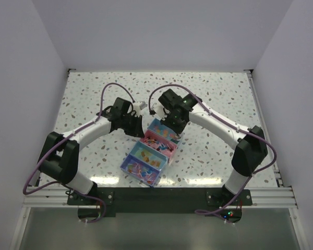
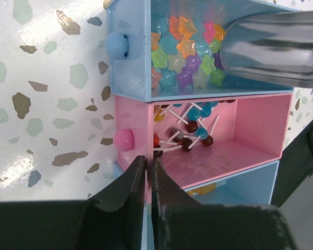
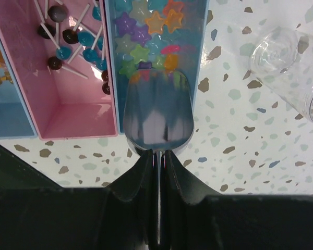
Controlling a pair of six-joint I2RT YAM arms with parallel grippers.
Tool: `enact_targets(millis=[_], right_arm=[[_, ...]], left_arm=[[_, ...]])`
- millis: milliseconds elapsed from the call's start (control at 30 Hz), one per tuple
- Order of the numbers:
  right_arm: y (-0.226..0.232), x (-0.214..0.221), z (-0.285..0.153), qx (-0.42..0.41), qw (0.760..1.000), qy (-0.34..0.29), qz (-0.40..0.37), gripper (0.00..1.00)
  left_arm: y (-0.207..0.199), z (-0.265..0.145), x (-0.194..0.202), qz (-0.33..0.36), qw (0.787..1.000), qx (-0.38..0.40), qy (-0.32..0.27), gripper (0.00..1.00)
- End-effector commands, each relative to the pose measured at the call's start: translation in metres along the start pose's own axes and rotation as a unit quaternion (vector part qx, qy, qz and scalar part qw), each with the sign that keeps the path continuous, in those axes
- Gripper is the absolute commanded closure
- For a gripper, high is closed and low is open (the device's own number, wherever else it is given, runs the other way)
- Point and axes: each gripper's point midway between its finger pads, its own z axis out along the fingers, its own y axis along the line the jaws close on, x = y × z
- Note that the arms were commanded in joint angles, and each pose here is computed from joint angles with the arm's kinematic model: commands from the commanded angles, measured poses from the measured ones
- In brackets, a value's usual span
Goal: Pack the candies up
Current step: Scoop the fake candies from the storage box.
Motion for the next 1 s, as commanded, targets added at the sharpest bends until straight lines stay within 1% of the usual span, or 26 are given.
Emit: enact_targets(millis=[0, 267, 433, 600, 667, 833, 967], right_arm=[[0.008, -0.006, 0.052, -0.015, 1.000, -0.013, 0.012, 1.00], [0.012, -0.008, 0.071, -0.019, 0.999, -0.041, 0.011, 1.00], [0.012, -0.026, 0.077, -0.022, 0.997, -0.077, 0.013, 1.00], [0.018, -0.022, 0.094, -0.032, 0.996, -0.077, 0.015, 1.00], [0.022, -0.024, 0.098, -0.041, 0.995, -0.087, 0.014, 1.00], [0.031, -0.016, 0.112, -0.061, 0.994, -0.095, 0.008, 1.00], [0.029, -0.015, 0.121, -0.067, 0.992, -0.106, 0.002, 1.00]], left_arm=[[0.001, -0.001, -0.003, 0.003, 1.000, -0.006, -0.013, 1.00], [-0.002, -0.001, -0.004, 0.002, 1.000, 0.001, -0.011, 1.00], [-0.003, 0.001, -0.006, 0.001, 1.000, 0.006, -0.011, 1.00], [-0.005, 0.002, -0.009, 0.004, 1.000, 0.011, -0.015, 1.00], [-0.005, 0.004, -0.008, 0.006, 1.000, 0.014, -0.015, 1.00], [-0.001, 0.004, -0.008, 0.036, 0.999, 0.010, -0.019, 1.00], [-0.001, 0.000, -0.014, 0.077, 0.997, 0.011, -0.027, 1.00]])
